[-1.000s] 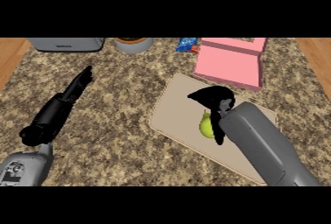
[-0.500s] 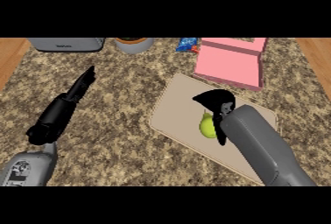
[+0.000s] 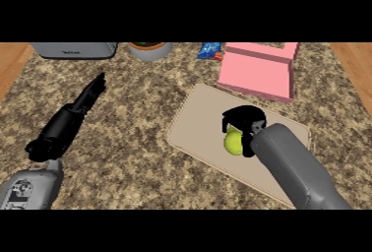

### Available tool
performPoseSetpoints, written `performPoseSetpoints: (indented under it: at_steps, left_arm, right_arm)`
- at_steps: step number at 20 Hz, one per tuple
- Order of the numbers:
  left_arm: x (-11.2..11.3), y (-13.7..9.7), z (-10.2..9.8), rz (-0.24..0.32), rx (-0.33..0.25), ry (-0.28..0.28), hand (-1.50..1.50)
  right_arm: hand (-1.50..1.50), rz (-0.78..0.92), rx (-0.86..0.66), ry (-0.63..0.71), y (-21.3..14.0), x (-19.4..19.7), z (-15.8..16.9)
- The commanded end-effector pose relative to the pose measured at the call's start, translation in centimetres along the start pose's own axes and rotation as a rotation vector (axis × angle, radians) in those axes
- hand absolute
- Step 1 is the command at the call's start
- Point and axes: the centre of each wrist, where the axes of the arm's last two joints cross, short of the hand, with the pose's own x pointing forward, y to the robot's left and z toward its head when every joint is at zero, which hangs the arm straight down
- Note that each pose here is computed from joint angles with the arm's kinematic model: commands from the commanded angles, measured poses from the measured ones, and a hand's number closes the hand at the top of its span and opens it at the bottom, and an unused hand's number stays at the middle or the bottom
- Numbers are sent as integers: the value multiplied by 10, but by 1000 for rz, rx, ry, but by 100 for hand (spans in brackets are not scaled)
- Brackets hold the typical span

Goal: Pick the pear from the tray and place it in the cardboard box

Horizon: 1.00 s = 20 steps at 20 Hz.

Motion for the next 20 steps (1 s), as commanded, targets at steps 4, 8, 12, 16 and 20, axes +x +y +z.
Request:
performPoseSetpoints:
  at_steps: [4,8,12,16,20]
  left_arm:
    - [13,1,-15,-11,9,1,0]
    - [15,20,-14,-6,1,-11,0]
    - [5,-8,-13,9,-11,-10,0]
    - [0,7,-7,-10,-27,-14,0]
    - [3,-9,-12,5,1,1,0]
  right_arm:
    - [150,52,-118,-128,15,8,-10]
    - [150,78,-219,-216,13,18,-11]
    - [150,194,-371,-545,1,95,-1]
    - [150,204,-521,-674,-4,103,-6]
    - [150,209,-694,-757,-11,117,19]
